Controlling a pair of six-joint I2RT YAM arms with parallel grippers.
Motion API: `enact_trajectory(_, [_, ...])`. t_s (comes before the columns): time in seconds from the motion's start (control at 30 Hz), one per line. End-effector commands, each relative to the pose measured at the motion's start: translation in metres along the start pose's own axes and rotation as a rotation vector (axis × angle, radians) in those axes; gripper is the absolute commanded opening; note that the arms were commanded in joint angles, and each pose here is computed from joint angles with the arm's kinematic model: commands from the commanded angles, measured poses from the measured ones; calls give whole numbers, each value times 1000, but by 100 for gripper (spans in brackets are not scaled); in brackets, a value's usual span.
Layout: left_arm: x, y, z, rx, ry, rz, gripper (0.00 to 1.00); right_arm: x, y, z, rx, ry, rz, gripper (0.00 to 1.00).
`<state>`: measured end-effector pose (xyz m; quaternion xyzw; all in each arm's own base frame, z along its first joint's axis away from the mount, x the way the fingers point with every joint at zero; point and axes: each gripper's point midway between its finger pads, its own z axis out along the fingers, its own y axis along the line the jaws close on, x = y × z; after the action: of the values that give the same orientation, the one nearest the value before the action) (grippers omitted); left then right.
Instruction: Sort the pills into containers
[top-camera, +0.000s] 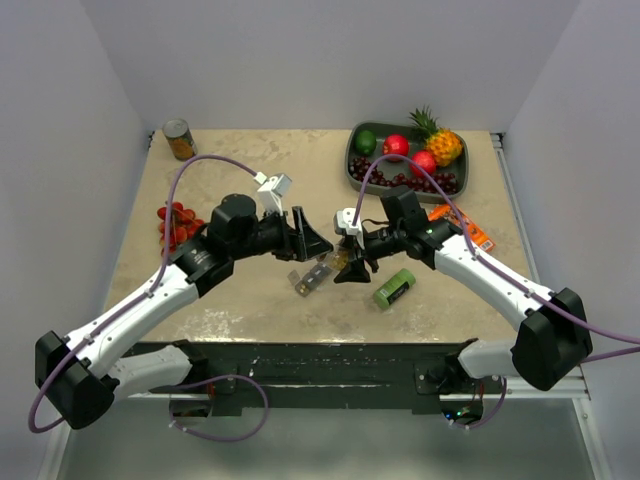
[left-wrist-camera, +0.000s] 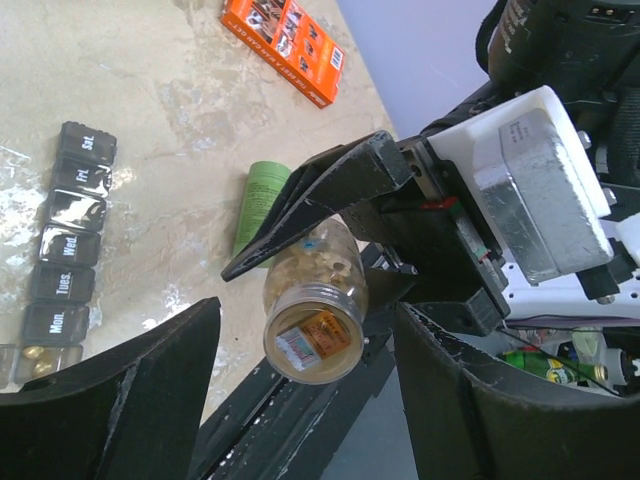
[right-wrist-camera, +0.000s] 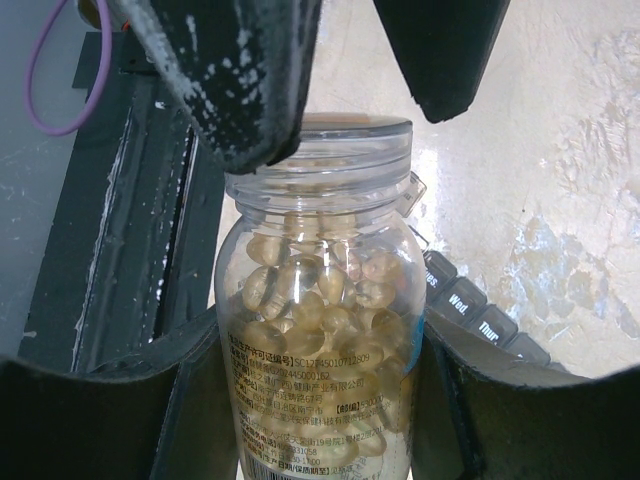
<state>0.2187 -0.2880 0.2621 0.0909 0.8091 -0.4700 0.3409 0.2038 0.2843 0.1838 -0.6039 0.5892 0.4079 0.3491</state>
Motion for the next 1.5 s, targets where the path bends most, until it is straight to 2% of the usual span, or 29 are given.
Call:
enact_trajectory(0.0, [-6,-18,2,60,-19,8,72,-19,-8,-6,32,-38,-68,2])
enact_trajectory(0.2, [0,-25,5,92,4,14,63,-19,-9,-7,35,-38,-67,2])
enact_trajectory(0.4, [8,-20,9,84,33,15,61,-20,-9,-7,35,-40,-69,2])
enact_trajectory(0.53, [10,-18,10,79,41,17,57,-20,-8,-7,32,-40,-65,2])
enact_trajectory(0.67, [13,-19,11,88,56,26,46,-20,-9,-7,34,-40,-65,2])
enact_trajectory(0.7, [15,-18,11,88,63,30,39,-20,-9,-7,34,-40,-65,2])
enact_trajectory(0.77, [18,-19,11,103,77,34,33,-21,-8,-7,31,-45,-66,2])
enact_trajectory(0.93, [31,-21,12,166,127,93,28,-27,-2,-7,1,-72,-55,2])
enact_trajectory(1.0, [38,-21,14,213,152,172,28,-31,3,-7,-31,-99,-44,2])
enact_trajectory(1.13, [71,-27,8,438,272,405,28,-39,14,-8,-95,-145,-28,2])
enact_trajectory(1.17, [75,-19,9,443,293,495,28,-40,16,-8,-108,-154,-27,2])
enact_trajectory(1.2, [78,-13,13,436,315,522,28,-41,20,-8,-127,-165,-13,2])
enact_trajectory(1.3, [65,-5,21,390,276,625,30,-40,23,-7,-146,-176,-8,2])
enact_trajectory(1.33, [59,-3,24,365,248,637,32,-40,23,-7,-146,-176,-6,2])
enact_trajectory(1.43, [36,-11,25,339,153,630,47,-40,21,-8,-137,-174,-12,2])
enact_trajectory(1.47, [31,-14,25,333,129,618,57,-40,20,-9,-133,-174,-13,2])
